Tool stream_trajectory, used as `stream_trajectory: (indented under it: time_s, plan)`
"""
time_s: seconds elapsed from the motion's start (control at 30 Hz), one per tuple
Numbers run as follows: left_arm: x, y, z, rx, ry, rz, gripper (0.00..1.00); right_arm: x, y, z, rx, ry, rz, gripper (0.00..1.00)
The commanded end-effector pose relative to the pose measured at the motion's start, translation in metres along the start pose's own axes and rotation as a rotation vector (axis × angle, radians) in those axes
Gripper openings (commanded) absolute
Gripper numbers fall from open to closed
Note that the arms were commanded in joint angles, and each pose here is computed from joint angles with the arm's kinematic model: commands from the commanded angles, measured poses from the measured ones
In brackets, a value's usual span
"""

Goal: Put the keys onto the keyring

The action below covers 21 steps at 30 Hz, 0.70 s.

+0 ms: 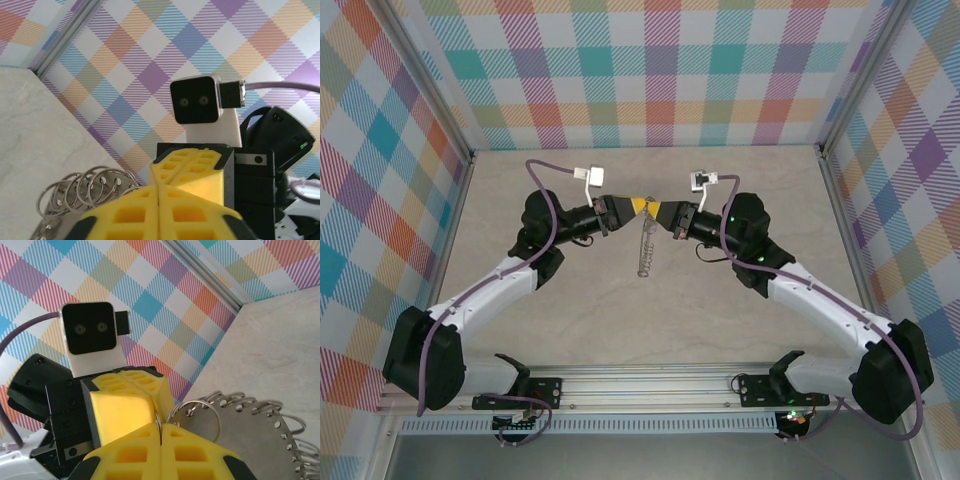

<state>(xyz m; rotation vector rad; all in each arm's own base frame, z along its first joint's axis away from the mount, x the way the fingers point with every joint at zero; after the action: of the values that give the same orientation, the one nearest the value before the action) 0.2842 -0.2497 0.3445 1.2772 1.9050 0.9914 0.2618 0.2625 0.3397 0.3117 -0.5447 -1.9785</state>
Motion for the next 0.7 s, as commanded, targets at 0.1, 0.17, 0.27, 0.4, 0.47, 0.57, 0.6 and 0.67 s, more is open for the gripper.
stream_trajectory:
  time_s: [0.1, 0.17, 0.27, 0.4, 0.47, 0.57, 0.6, 0.67]
  plan:
    - [0.005, 0.026, -0.016, -0.189, 0.041, 0.041, 0.40, 0.014, 0.019, 0.007, 0.089, -0.030, 0.071, 0.00]
    - [0.005, 0.027, -0.014, -0.209, 0.046, 0.079, 0.47, 0.017, 0.025, 0.009, 0.109, -0.030, 0.116, 0.00]
    - [0.003, 0.029, -0.012, -0.225, 0.020, 0.128, 0.52, 0.021, 0.033, 0.011, 0.136, -0.033, 0.171, 0.00]
    - [-0.003, 0.028, -0.010, -0.233, -0.033, 0.199, 0.56, 0.022, 0.041, 0.014, 0.164, -0.011, 0.245, 0.00]
    - [-0.007, 0.028, -0.011, -0.236, -0.071, 0.236, 0.56, 0.021, 0.046, 0.018, 0.183, 0.009, 0.276, 0.00]
    - [-0.011, 0.029, -0.012, -0.246, -0.107, 0.276, 0.53, 0.017, 0.049, 0.017, 0.191, 0.036, 0.322, 0.00]
    - [-0.012, 0.030, -0.012, -0.247, -0.117, 0.283, 0.50, 0.016, 0.050, 0.016, 0.191, 0.037, 0.327, 0.00]
    - [-0.015, 0.032, -0.013, -0.248, -0.138, 0.298, 0.43, 0.012, 0.052, 0.012, 0.182, 0.049, 0.343, 0.00]
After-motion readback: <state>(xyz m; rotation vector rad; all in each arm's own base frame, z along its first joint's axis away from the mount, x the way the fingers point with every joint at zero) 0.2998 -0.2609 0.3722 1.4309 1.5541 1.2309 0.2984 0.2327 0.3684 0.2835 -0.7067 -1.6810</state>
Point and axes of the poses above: each hand's point on the last joint's axis, 136 mm out from that joint toward the fingers, its own x axis back along the fingers, its own z axis along the line the jaws close on, y = z × x, the point moved 4 cm from there along x, back along the fingers, and after that the axes turned 12 degrees about -x, right-handed, at the moved point
